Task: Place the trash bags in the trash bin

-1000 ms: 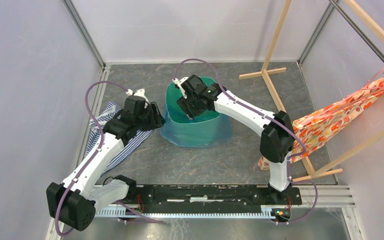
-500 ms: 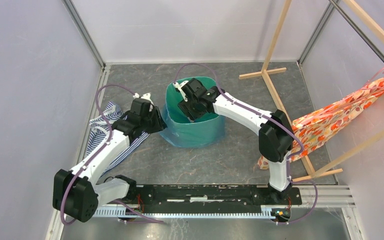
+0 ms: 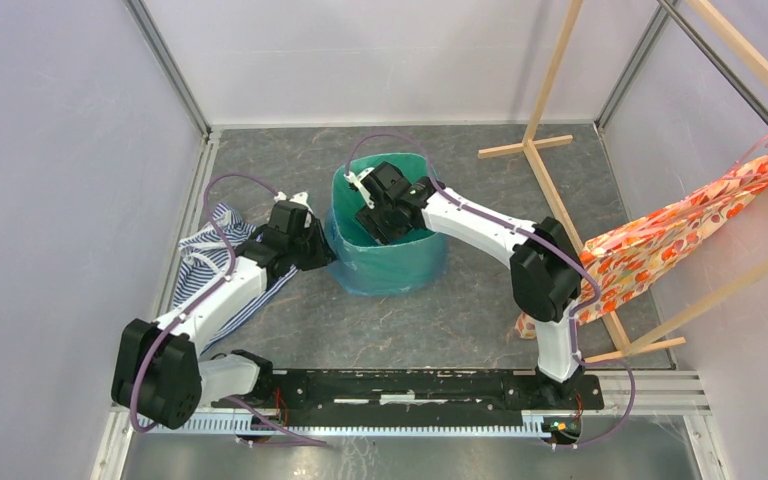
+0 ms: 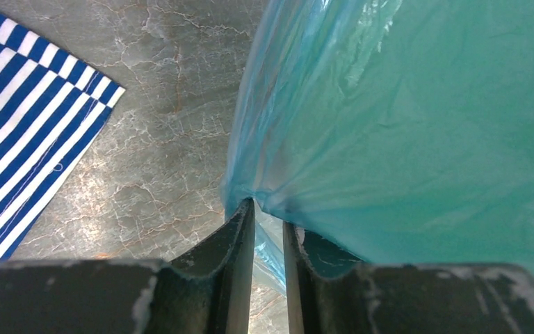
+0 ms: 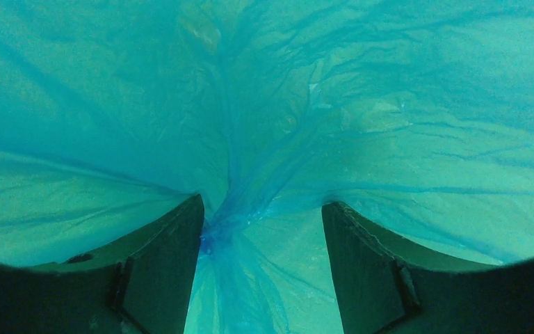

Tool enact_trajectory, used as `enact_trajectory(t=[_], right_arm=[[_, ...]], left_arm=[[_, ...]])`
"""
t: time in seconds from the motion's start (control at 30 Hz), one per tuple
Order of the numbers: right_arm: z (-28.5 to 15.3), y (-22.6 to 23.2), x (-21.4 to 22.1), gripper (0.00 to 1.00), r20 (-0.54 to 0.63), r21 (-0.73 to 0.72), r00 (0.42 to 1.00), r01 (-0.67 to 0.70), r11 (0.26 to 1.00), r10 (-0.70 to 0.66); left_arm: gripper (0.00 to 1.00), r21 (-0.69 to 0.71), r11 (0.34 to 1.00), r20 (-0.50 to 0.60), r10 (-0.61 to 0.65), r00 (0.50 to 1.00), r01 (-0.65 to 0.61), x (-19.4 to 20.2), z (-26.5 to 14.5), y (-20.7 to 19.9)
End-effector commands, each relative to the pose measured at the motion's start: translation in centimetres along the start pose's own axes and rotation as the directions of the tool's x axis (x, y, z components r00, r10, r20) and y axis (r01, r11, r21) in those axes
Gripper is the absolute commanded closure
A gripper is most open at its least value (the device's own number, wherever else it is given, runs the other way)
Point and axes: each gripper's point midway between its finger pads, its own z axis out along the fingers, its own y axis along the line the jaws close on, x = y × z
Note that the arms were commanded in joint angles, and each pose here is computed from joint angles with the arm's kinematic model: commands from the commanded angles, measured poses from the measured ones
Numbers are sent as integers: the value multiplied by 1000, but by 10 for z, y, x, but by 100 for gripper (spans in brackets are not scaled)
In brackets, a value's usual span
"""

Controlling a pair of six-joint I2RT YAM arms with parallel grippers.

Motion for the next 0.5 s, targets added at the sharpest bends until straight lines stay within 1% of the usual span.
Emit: enact_trajectory(t=[0.0,0.2,0.47], right_arm=[[12,-4,1,30,-5,22,1000,17,1000,-17],[19,-5,7,30,-18,34,1000,24,999,-24],[29,-8,15,30,-26,55,999,48,997,-47]], left_arm=[[73,33,999,11,-42,999,41,-3,6,-7],[78,25,998,-8,-54,999,54,4,12,-3],[82,17,997,-24,-68,997,69,10,17,-1]])
